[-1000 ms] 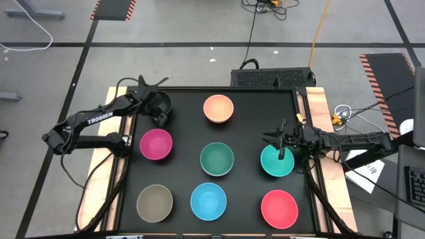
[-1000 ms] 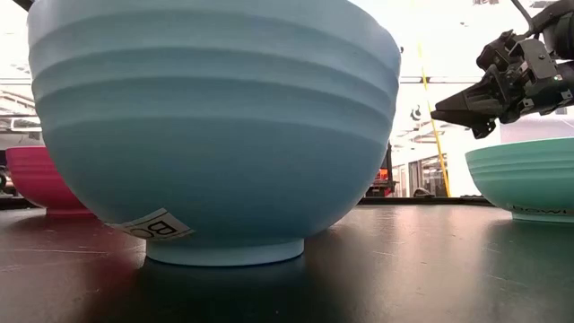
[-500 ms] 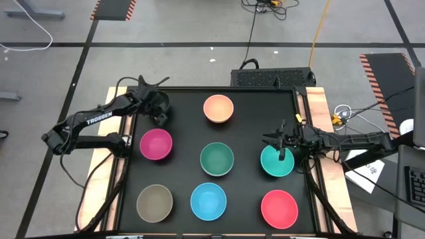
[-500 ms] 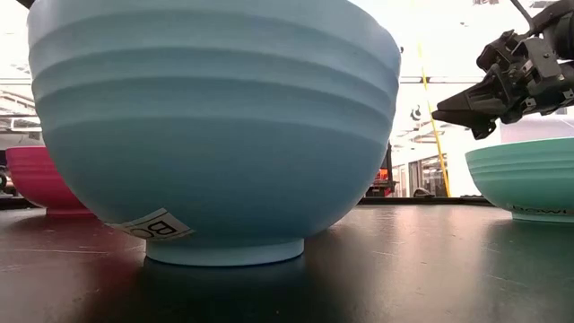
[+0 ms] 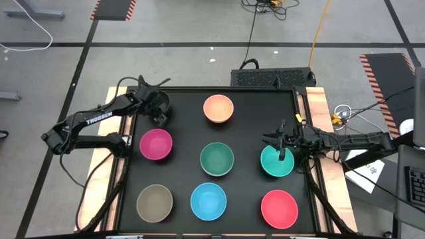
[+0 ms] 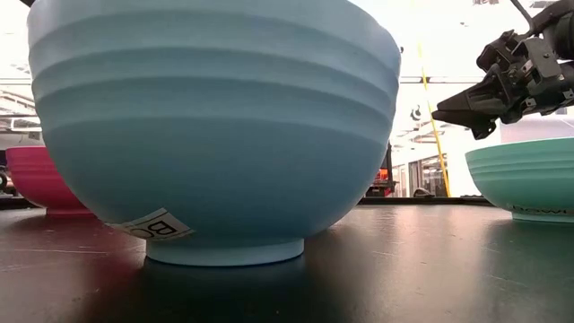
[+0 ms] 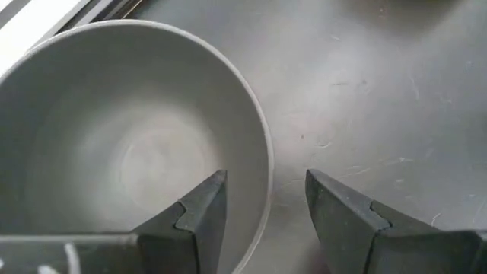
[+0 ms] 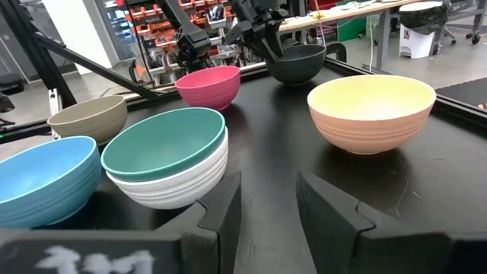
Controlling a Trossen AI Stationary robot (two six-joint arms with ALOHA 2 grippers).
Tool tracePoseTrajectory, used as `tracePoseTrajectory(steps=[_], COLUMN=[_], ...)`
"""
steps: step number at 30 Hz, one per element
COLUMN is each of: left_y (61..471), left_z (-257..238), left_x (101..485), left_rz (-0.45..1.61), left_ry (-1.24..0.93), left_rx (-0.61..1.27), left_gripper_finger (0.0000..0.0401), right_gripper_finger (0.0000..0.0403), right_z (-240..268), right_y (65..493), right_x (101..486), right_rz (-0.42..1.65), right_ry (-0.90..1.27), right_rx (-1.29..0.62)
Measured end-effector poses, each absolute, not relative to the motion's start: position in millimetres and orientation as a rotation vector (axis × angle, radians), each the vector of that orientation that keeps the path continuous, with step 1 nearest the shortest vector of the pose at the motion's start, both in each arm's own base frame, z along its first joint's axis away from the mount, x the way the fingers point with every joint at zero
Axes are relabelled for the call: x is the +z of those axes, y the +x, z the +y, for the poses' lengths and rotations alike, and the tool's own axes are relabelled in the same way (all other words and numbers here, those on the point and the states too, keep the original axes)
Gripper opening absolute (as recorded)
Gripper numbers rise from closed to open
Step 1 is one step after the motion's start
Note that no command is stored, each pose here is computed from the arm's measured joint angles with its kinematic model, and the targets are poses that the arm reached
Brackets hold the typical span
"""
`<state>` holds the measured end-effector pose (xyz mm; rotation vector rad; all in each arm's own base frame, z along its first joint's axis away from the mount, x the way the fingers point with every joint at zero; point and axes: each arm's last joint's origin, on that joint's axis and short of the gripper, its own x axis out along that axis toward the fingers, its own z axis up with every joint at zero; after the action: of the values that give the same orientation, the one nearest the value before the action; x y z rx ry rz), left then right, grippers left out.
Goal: Nest bowls inside each other
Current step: Stack the black bowl on the green bowl
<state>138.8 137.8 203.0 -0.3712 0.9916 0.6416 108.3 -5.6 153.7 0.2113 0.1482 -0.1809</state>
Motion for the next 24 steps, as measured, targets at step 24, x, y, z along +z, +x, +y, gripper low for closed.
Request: tracePoseTrajectory(steps=[24], left_y=[144.5], left_z=[146.7], left_x=[183.2], left_rz=[1.105], left_ry=[-0.385], left_rx=[0.671], left_gripper_finger=[0.0181], right_gripper_finger=[0.0116], right_z=[-4.8], right_y=[108.3], right_x=[153.3], right_rz=[0.154], right_ry=[0.232], right_rx=[-0.156])
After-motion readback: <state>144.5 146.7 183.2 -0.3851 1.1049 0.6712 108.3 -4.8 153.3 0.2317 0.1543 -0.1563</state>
